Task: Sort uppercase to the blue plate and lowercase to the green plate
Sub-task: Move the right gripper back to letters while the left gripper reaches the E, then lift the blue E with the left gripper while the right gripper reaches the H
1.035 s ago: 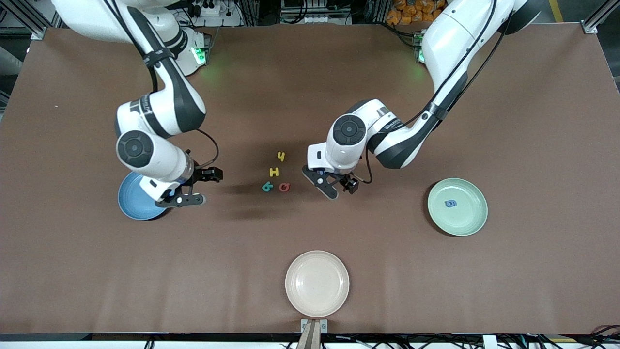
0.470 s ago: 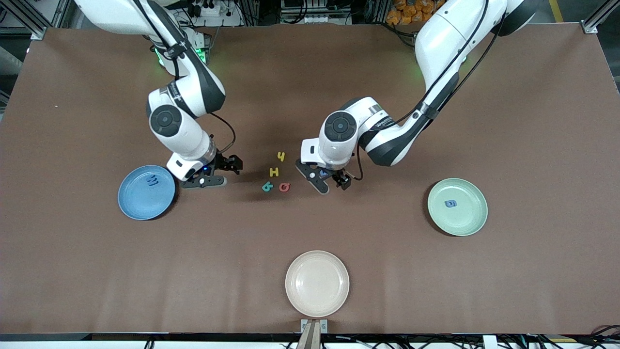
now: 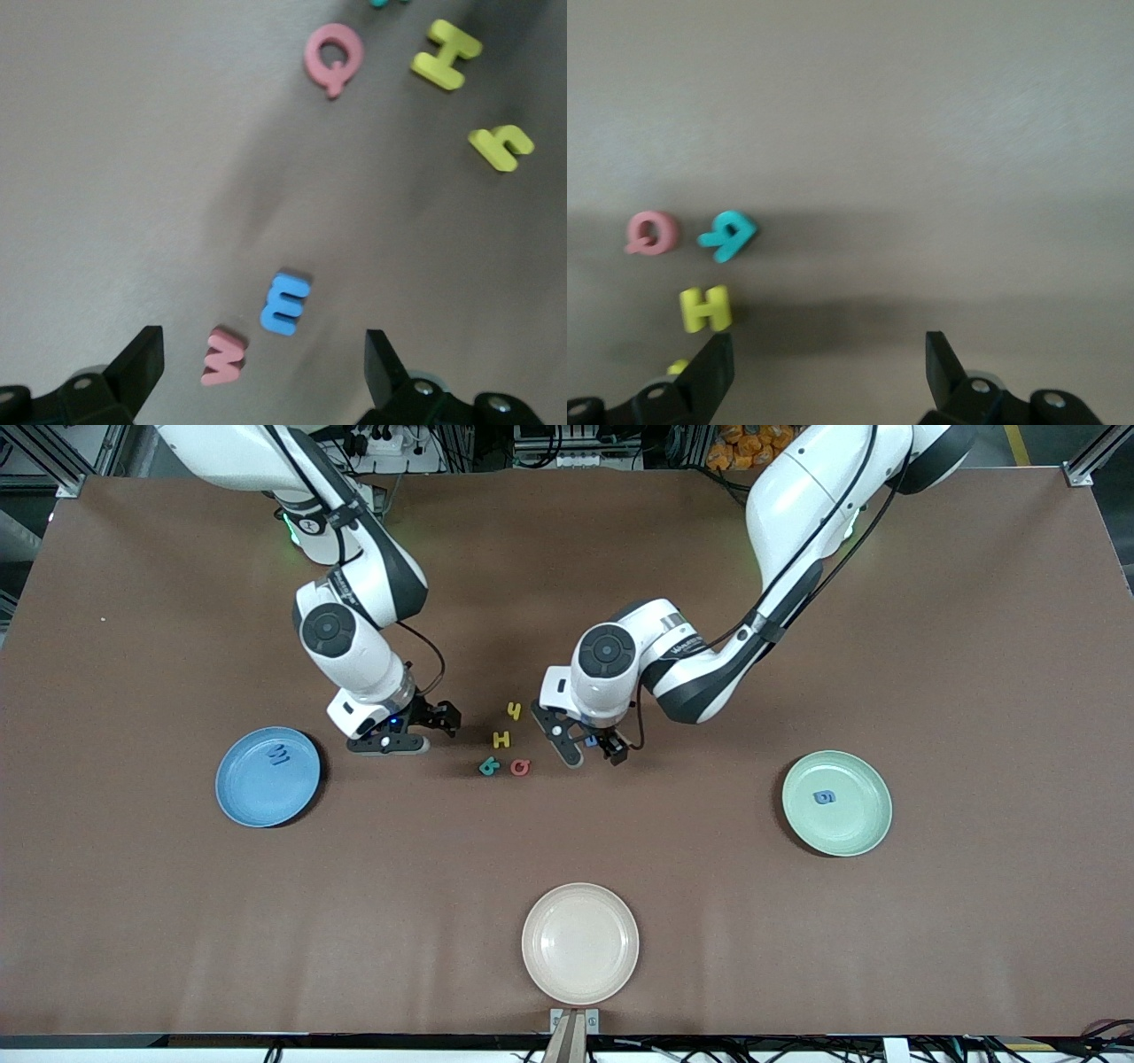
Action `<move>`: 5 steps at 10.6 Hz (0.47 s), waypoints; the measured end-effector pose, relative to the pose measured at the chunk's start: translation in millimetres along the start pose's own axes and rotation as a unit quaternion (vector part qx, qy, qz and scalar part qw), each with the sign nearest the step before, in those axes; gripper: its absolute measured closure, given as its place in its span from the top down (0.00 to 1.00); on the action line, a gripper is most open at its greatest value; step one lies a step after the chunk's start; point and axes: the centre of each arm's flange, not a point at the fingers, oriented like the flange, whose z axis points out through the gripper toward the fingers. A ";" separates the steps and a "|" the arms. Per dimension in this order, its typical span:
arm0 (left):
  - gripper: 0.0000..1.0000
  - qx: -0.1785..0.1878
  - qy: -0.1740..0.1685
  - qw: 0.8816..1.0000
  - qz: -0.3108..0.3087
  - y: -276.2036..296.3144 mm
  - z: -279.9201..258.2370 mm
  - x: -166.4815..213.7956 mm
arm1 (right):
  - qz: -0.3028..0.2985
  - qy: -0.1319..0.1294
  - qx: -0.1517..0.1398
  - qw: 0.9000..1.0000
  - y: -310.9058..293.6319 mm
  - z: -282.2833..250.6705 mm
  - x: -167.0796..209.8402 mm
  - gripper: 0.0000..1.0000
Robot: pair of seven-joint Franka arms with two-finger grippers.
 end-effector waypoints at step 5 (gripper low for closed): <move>1.00 0.012 -0.004 0.999 0.036 7.5 26.3 0.1 | 0.016 0.009 0.012 1.000 -6.7 21.3 -11.0 0.97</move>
